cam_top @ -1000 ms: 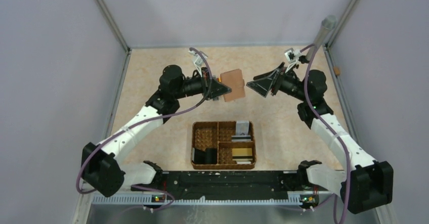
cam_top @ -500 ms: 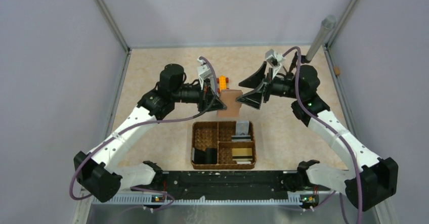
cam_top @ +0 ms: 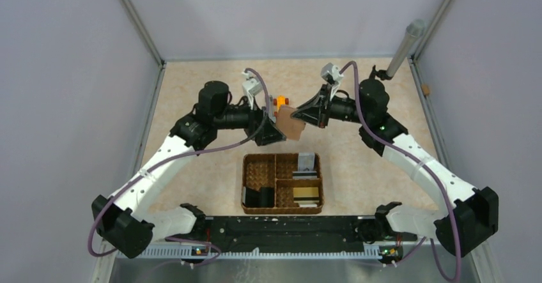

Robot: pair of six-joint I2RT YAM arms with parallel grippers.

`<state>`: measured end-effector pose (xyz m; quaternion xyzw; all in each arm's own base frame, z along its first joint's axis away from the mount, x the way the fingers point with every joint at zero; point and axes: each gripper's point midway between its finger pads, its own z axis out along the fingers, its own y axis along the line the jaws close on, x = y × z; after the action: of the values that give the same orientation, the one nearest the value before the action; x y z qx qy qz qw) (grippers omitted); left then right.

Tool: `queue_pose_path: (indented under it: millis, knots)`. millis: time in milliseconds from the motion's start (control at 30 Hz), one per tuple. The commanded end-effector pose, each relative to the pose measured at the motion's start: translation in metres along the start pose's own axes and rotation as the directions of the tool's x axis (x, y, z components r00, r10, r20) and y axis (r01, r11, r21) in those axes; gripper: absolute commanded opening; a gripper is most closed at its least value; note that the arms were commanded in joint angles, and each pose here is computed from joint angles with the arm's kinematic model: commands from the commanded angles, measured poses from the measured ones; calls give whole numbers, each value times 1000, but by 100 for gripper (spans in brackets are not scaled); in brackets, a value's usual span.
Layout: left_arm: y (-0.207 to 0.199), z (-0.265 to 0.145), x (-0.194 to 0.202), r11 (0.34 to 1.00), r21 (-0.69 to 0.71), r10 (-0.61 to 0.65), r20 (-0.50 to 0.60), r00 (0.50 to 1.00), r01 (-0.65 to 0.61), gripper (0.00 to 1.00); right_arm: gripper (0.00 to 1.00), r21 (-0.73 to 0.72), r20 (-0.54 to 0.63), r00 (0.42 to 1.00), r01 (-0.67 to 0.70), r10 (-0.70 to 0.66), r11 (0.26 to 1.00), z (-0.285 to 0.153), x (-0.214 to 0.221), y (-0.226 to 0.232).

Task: Put the credit cards into the card holder
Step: Pick up the credit card from the center of the board, then open the card holder.

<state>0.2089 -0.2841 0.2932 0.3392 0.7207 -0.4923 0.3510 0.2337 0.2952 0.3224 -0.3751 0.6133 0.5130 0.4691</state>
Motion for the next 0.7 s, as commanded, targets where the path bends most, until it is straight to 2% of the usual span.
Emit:
queue_pose_path:
  millis: [0,67,133,267,333,433,667]
  knots:
    - [28,-48,-55,963,-236,-69,259,963,133,99,0,355,132,945,238,-301,904,-23,-51,-42]
    - [36,-69,-70,935,-218,-183,380,907,280,99,0,436,158,908,288,-387,853,-29,-60,-54]
    - [40,-79,-80,901,-144,-306,455,836,409,99,0,484,168,872,334,-460,809,-31,-66,-60]
    - [60,-72,-75,723,-19,-601,475,642,691,99,0,504,159,784,459,-601,732,-18,-67,-48]
    - [68,-64,-67,641,40,-700,440,563,766,99,0,528,133,730,520,-670,672,-11,-66,-39]
    - [79,-56,-60,550,98,-778,421,466,830,99,0,524,101,658,603,-746,602,-1,-63,-23]
    - [94,-47,-51,402,193,-873,376,311,895,99,0,419,54,557,741,-829,525,30,-41,6]
